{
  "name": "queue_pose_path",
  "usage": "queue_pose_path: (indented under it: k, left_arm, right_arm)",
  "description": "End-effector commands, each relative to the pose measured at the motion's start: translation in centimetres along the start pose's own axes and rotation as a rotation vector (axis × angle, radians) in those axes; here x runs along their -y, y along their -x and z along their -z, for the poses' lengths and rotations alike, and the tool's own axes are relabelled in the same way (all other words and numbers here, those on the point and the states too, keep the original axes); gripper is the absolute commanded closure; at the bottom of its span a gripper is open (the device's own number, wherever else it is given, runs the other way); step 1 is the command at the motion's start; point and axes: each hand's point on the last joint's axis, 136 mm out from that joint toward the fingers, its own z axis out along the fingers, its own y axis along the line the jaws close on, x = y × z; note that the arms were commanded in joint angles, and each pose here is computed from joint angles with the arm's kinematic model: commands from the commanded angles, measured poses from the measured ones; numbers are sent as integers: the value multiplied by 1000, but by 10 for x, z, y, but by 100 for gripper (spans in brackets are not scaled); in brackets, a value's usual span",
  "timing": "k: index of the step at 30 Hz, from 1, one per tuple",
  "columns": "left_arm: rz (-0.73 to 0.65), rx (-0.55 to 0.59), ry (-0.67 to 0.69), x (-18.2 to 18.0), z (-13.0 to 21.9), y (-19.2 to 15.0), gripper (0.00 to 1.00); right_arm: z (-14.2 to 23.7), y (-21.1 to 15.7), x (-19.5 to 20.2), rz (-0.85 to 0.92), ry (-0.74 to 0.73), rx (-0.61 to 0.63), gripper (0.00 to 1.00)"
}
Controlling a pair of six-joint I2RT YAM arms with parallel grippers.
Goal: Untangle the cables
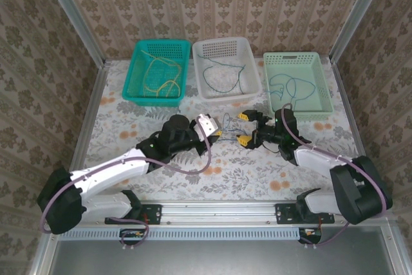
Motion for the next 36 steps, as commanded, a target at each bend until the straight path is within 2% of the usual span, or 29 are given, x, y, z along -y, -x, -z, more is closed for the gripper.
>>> queue_pose_path:
  k: [1,7,11,18,25,31,36]
  left_arm:
    - [-96,98,4,0,-3,37,95]
    - [-160,133,4,4,-14,55,95]
    - [-191,146,17,9,-17,61,96]
    - [-193,154,33,18,-18,62,95]
    - [-107,78,129,-1,-24,45,95]
    - [-1,14,156,-14,-34,32,95]
    - [24,44,134,-10,-35,34,95]
  right_arm:
    - [0,-9,5,-52,-27,34,17]
    - [-9,-16,15,-93,1,64,16]
    - [-19,-22,7,-124,63,60,16]
    - [-17,-7,0,-146,147,127,17]
    - [-23,-20,16,-82,45,69,16]
    - [3,-15,54,-105,-28,131,20]
    - [30,-3,60,-125,10,206,24]
